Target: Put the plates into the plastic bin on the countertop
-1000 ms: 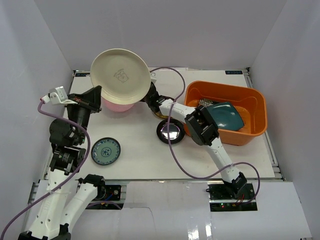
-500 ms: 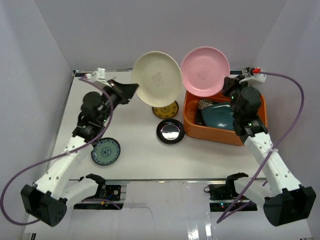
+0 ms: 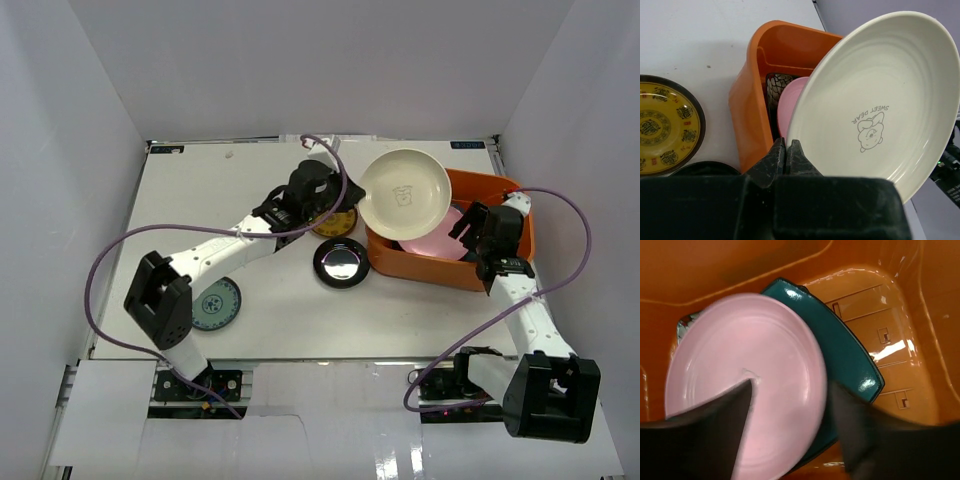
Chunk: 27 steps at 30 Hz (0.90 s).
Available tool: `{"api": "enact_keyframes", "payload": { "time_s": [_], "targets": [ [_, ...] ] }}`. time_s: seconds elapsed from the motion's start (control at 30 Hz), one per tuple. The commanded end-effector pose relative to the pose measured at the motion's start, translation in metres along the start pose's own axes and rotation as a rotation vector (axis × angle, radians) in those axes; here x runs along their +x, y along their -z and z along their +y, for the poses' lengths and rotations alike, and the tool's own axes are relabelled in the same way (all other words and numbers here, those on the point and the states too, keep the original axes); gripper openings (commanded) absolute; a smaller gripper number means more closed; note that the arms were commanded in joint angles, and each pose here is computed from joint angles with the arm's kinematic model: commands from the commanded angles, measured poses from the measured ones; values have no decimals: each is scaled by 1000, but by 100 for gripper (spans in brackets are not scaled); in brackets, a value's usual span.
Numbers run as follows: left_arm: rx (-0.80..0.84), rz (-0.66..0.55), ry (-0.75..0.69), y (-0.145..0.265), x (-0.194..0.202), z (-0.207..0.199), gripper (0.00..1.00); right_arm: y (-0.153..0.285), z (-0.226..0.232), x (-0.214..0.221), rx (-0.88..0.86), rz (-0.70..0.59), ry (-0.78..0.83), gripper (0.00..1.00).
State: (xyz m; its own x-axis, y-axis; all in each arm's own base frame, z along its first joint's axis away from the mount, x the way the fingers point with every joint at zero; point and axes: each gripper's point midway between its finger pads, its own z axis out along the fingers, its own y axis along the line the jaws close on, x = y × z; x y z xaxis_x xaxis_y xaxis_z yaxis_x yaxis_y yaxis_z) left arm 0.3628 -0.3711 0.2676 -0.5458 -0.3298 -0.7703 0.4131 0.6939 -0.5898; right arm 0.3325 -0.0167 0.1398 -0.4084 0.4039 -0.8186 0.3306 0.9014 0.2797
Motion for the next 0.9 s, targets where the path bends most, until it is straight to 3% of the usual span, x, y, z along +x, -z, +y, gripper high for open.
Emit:
{"api": "enact_keyframes", "payload": {
  "time_s": [0.0,0.07,0.13,0.23,0.27,0.33,0.4,0.5,0.53,0.63,0.7,0.8,0.83,0.87],
  "targets": [
    [8,-37,-48,-7,-17,-25,0,7,7,-37,-41,-114,-45,79],
    [-7,1,-73,-17,-6,-25,0,17,4,-53,-35,-138,-66,90],
    [-20,35,-100,-31,3,-30,0,34,1,-76,-20,-199,-79,90],
    [-31,91,-160,-49,17,-38,0,68,8,-114,-53,-309,-103,79],
    [-44,126,-170,-60,31,-33,0,87,16,-132,-90,-363,-108,69],
    [-17,156,-172,-67,35,-43,0,104,25,-139,-139,-382,-111,57],
    [-26,196,-178,-79,50,-38,2,125,32,-150,-180,-429,-114,55],
    [-11,206,-174,-83,51,-45,34,142,52,-148,-299,-420,-85,56],
    [-11,195,-169,-83,47,-46,56,149,68,-143,-389,-383,-54,58],
    [9,133,-180,-68,20,-61,82,158,94,-123,-554,-295,14,58],
    [-8,71,-191,-55,2,-60,86,167,114,-104,-677,-227,50,58],
    [-12,-72,-192,5,-51,-66,88,180,136,-73,-793,-156,80,58],
    [-55,-51,-198,1,-37,-49,88,185,144,-68,-824,-144,88,58],
    [-45,-119,-181,34,-62,-54,88,187,149,-55,-848,-117,90,58]
  ]
}}
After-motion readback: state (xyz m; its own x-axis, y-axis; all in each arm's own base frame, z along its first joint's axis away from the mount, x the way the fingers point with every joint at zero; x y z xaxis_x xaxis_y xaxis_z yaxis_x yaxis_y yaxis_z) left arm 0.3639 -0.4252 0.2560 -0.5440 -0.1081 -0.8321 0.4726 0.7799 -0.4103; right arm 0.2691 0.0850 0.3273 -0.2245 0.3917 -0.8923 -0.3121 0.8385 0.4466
